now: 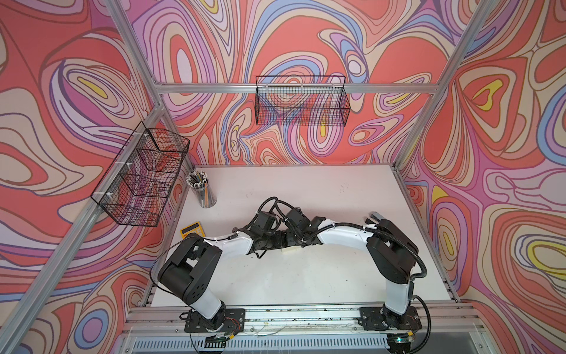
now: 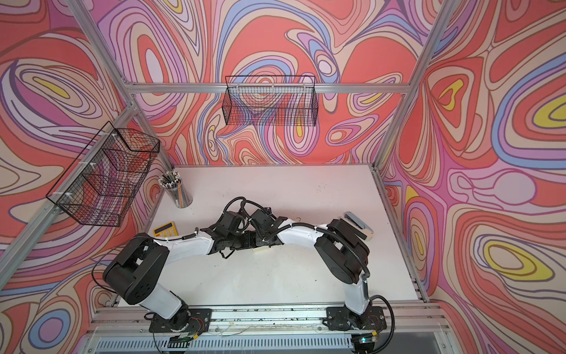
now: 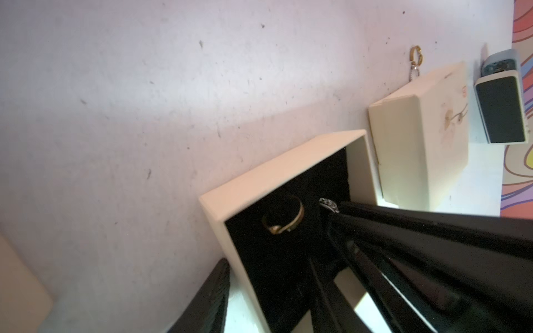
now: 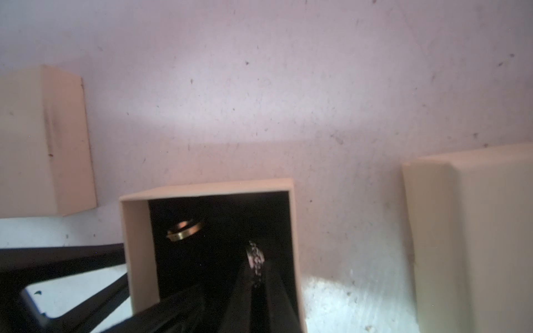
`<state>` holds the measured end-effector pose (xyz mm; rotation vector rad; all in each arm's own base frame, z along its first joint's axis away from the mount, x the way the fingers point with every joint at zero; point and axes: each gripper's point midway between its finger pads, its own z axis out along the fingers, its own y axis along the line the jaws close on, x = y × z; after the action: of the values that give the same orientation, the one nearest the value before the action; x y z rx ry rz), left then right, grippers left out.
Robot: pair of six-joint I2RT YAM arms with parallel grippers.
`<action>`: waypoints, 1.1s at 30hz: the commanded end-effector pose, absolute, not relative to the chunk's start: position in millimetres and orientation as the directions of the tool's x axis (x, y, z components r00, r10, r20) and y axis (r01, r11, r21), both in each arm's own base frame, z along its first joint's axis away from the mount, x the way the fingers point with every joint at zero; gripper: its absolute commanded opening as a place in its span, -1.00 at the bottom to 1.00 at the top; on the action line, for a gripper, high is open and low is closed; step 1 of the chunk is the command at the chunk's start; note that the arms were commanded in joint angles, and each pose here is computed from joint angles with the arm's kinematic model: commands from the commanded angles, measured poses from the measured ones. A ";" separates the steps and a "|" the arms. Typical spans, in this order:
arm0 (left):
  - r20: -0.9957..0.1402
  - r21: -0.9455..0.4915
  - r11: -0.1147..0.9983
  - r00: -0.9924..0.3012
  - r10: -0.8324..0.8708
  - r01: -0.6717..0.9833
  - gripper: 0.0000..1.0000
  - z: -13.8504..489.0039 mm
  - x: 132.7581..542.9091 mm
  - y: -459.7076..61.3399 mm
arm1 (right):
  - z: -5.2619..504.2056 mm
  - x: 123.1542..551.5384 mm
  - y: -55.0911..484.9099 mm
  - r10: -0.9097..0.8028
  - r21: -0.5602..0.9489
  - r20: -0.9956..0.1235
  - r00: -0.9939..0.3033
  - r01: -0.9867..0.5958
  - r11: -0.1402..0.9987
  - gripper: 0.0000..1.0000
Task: Take the rings out of the lift-off lid box
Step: Take out the ring from the jewelry box.
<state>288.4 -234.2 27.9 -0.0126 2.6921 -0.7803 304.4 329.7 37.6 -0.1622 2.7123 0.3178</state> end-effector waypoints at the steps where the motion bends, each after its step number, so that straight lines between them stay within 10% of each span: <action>1: -0.150 -0.398 0.917 -0.985 -0.090 -0.023 -0.08 -18.4 253.0 -210.5 | 35.7 305.1 343.1 -0.056 0.239 -0.407 -0.912 -0.165 0.957 -1.00; 33: -0.097 -0.267 0.962 -0.992 -0.078 -0.050 -0.24 -55.9 243.1 -198.5 | 67.5 318.6 321.7 0.046 0.281 -0.482 -0.875 -0.104 0.954 -1.00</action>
<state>316.6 -249.2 22.2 -0.0460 2.6426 -0.7268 313.9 310.3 46.4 -0.0719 2.6577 0.2986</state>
